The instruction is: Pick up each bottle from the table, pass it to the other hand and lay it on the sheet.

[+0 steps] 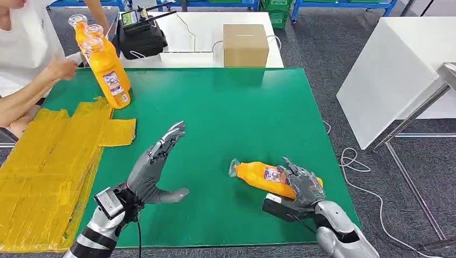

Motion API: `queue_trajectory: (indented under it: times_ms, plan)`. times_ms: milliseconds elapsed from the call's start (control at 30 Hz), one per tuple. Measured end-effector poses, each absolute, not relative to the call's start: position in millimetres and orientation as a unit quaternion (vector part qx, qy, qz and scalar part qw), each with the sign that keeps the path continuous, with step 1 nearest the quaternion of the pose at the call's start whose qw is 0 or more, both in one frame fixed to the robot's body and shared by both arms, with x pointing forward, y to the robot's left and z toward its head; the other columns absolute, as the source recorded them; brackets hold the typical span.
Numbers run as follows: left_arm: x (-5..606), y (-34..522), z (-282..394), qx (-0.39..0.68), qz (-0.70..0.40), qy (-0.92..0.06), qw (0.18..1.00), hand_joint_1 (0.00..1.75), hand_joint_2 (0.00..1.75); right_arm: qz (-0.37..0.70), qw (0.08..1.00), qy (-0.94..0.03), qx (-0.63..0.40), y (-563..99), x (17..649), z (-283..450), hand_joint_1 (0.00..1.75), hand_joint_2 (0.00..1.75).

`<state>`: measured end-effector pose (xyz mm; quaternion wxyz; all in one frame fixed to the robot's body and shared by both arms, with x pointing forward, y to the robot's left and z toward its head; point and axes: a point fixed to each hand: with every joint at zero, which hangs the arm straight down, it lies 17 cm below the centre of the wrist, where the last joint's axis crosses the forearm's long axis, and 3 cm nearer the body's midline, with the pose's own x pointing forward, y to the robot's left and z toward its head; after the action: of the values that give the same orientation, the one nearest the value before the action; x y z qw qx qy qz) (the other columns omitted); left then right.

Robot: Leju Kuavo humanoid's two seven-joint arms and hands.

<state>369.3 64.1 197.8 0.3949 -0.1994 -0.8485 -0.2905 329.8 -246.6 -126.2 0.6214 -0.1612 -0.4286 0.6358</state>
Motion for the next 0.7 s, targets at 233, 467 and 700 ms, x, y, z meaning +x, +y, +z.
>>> queue_trajectory:
  times_ms: [233, 467, 700]
  plan:
    - [370, 61, 195, -0.206, -0.291, -0.844, 0.399, 0.0, 1.75, 0.668, 0.601, -0.399, -0.182, -261, 337, -131, 1.75, 1.75]
    - [371, 61, 193, -0.205, -0.292, -0.843, 0.401, 0.0, 1.75, 0.675, 0.59, -0.395, -0.202, -276, 351, -120, 1.75, 1.75]
    - [364, 59, 187, -0.206, -0.304, -0.838, 0.404, 0.0, 1.75, 0.572, 0.611, -0.489, -0.249, -255, 400, -64, 1.75, 1.75]
